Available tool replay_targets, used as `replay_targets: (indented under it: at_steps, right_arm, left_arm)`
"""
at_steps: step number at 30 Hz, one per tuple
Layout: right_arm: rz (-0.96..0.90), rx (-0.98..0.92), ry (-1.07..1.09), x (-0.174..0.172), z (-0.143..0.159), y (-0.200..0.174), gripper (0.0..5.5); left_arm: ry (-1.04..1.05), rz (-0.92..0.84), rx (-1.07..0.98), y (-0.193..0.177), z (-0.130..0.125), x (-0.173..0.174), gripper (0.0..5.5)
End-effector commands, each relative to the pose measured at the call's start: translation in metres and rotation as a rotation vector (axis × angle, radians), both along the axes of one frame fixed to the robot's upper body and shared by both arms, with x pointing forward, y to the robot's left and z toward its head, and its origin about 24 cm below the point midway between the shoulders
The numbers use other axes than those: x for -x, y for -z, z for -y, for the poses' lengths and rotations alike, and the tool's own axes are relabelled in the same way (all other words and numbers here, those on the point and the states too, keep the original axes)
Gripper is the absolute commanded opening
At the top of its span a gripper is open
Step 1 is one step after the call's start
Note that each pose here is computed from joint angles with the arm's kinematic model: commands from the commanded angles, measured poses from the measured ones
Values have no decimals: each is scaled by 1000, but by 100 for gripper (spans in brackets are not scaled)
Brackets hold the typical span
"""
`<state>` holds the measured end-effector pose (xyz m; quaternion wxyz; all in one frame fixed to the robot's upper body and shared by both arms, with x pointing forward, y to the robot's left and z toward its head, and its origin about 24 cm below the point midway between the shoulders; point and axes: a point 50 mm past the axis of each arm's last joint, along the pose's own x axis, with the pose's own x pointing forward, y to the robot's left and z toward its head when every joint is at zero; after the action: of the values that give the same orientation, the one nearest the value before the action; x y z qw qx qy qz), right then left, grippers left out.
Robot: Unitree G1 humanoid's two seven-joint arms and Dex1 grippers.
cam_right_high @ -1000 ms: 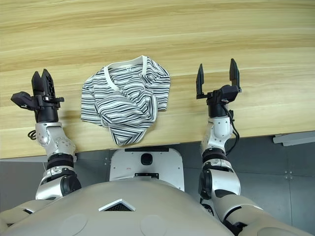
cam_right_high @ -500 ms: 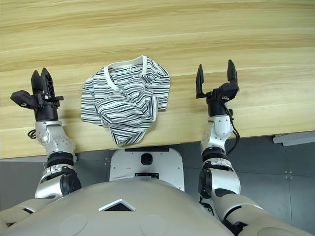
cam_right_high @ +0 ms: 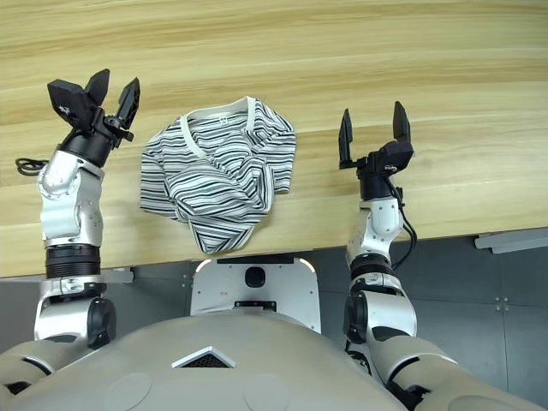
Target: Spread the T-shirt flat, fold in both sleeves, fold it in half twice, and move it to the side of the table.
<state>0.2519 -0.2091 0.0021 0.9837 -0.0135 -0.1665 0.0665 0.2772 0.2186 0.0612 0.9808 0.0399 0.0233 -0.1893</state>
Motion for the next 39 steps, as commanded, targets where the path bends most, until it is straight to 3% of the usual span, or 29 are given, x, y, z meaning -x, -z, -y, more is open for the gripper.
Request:
replay_targets:
  at_steps: [1, 11, 22, 27, 33, 39]
  right_arm:
    - [16, 2, 2, -2, -1, -3, 467]
    - [18, 2, 0, 0, -3, -2, 467]
    - [26, 2, -5, 1, -6, -4, 467]
    - [27, 4, -6, 1, -6, -4, 467]
    - [26, 13, -4, 1, -6, -4, 467]
    - [25, 20, -3, 1, -8, -4, 467]
  left_arm:
    - [77, -175, -84, 14, -4, 12, 275]
    - [58, -454, -122, 62, -17, 44, 275]
    - [-6, -507, -139, 78, -24, 52, 275]
    - [-8, -531, -28, 81, -17, 54, 211]
    - [21, -620, 259, 79, -1, 58, 211]
    - [-56, -671, 348, 83, -7, 57, 211]
